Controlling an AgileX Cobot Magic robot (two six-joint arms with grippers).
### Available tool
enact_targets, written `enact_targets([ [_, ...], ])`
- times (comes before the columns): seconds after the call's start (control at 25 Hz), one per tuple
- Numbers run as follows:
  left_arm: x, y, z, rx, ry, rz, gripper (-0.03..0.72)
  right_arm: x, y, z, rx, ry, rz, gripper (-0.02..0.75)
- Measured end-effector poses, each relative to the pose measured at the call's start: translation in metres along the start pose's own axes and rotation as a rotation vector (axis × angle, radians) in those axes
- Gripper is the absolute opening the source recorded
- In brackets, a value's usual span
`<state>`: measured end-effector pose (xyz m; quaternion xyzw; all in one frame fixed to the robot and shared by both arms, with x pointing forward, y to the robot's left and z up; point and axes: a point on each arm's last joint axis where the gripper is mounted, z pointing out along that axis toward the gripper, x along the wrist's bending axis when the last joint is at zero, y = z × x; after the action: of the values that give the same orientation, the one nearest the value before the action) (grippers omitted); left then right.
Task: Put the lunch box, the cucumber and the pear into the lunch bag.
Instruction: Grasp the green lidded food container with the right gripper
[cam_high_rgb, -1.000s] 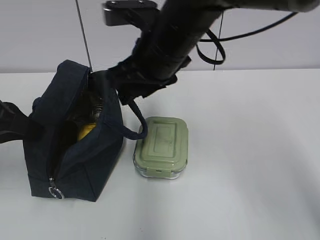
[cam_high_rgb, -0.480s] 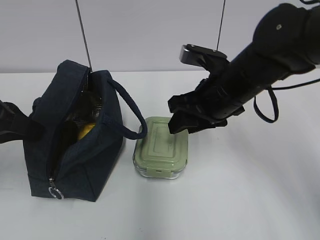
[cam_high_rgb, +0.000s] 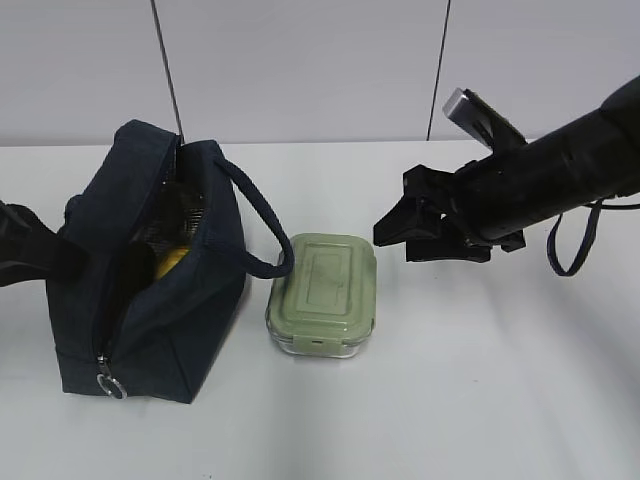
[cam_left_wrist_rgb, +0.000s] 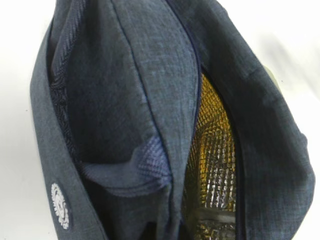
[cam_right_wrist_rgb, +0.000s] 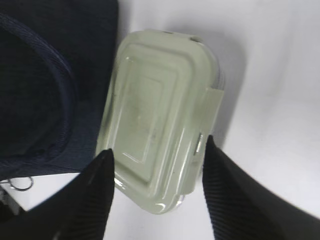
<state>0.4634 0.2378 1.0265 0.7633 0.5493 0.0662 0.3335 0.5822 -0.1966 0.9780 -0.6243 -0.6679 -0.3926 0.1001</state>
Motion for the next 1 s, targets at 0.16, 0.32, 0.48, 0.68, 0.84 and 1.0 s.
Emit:
enact_targets([
  [0.16,0.0,0.0,0.0,0.0,0.0,0.0,0.001,-0.019,-0.001,0.006,0.026,0.111,0.064,0.477],
  [0.32,0.0,0.0,0.0,0.0,0.0,0.0,0.001,-0.039,-0.006,0.021,0.067,0.156,0.117,0.484],
  [0.48,0.0,0.0,0.0,0.003,-0.002,0.0,0.001,-0.047,-0.008,0.03,0.068,0.17,0.12,0.486],
  [0.68,0.0,0.0,0.0,0.004,-0.003,0.0,0.001,-0.052,-0.008,0.036,0.055,0.186,0.101,0.51],
  [0.84,0.0,0.0,0.0,0.005,-0.004,0.0,0.001,-0.057,-0.01,0.043,0.062,0.187,0.111,0.603],
  [1.0,0.0,0.0,0.0,0.005,-0.004,0.0,0.001,-0.059,-0.01,0.046,0.051,0.195,0.122,0.604],
])
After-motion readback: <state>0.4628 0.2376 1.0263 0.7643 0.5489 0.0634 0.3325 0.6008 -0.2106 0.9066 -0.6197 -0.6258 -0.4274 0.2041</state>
